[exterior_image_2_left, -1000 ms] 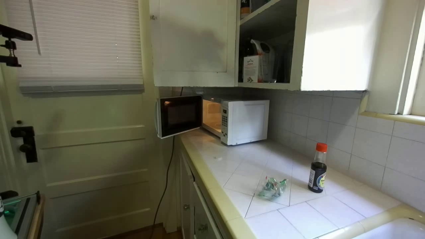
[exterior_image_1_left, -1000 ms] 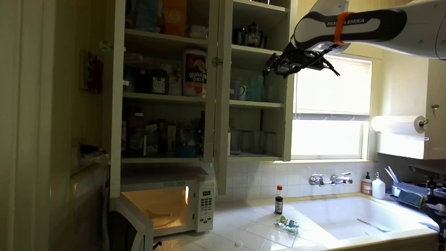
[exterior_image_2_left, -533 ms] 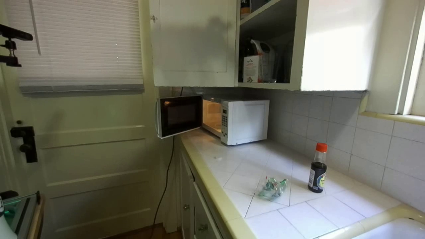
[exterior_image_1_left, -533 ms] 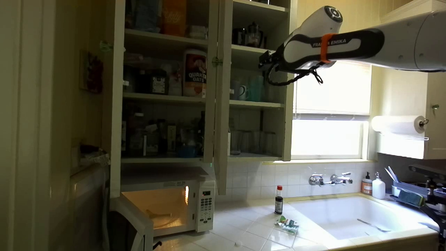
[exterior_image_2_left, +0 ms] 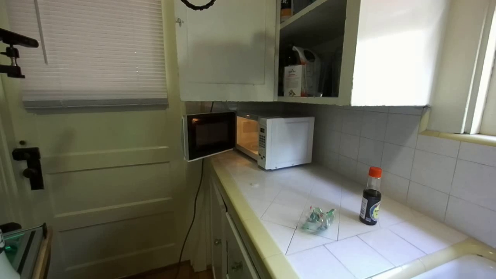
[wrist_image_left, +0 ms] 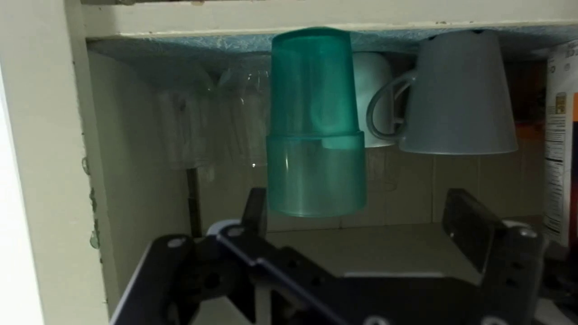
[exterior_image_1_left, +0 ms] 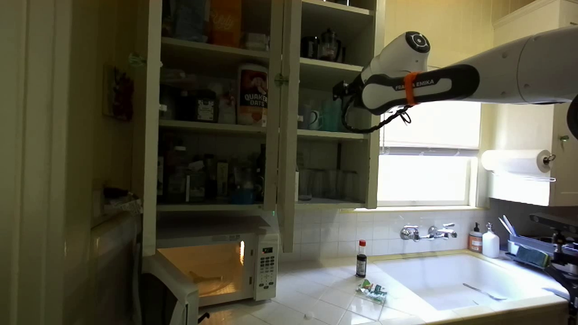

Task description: Move the blue cup to the bottom shelf

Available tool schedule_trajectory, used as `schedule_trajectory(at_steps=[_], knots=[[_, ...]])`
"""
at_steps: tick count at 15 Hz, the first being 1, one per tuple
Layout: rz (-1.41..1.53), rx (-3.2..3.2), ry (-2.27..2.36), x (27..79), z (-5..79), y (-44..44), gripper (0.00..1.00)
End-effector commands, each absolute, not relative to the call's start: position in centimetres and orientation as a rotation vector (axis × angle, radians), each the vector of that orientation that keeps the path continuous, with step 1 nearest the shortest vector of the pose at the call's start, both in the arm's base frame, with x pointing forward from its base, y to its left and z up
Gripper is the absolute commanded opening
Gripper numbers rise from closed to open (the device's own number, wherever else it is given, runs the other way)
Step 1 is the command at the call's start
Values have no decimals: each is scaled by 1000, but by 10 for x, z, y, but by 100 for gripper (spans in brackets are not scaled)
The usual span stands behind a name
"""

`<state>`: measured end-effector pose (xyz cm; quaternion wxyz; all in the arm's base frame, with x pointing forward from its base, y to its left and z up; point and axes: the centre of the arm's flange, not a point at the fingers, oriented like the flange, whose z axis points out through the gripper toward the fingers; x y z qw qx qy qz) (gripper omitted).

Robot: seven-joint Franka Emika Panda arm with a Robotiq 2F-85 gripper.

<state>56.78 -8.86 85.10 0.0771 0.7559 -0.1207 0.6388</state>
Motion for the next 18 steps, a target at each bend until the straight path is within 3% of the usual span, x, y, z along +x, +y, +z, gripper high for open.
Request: schedule_trajectory(at_steps=[1, 18], knots=[[1916, 2265, -366, 568, 851, -89, 100], [1764, 2213, -275, 654, 807, -121, 100]])
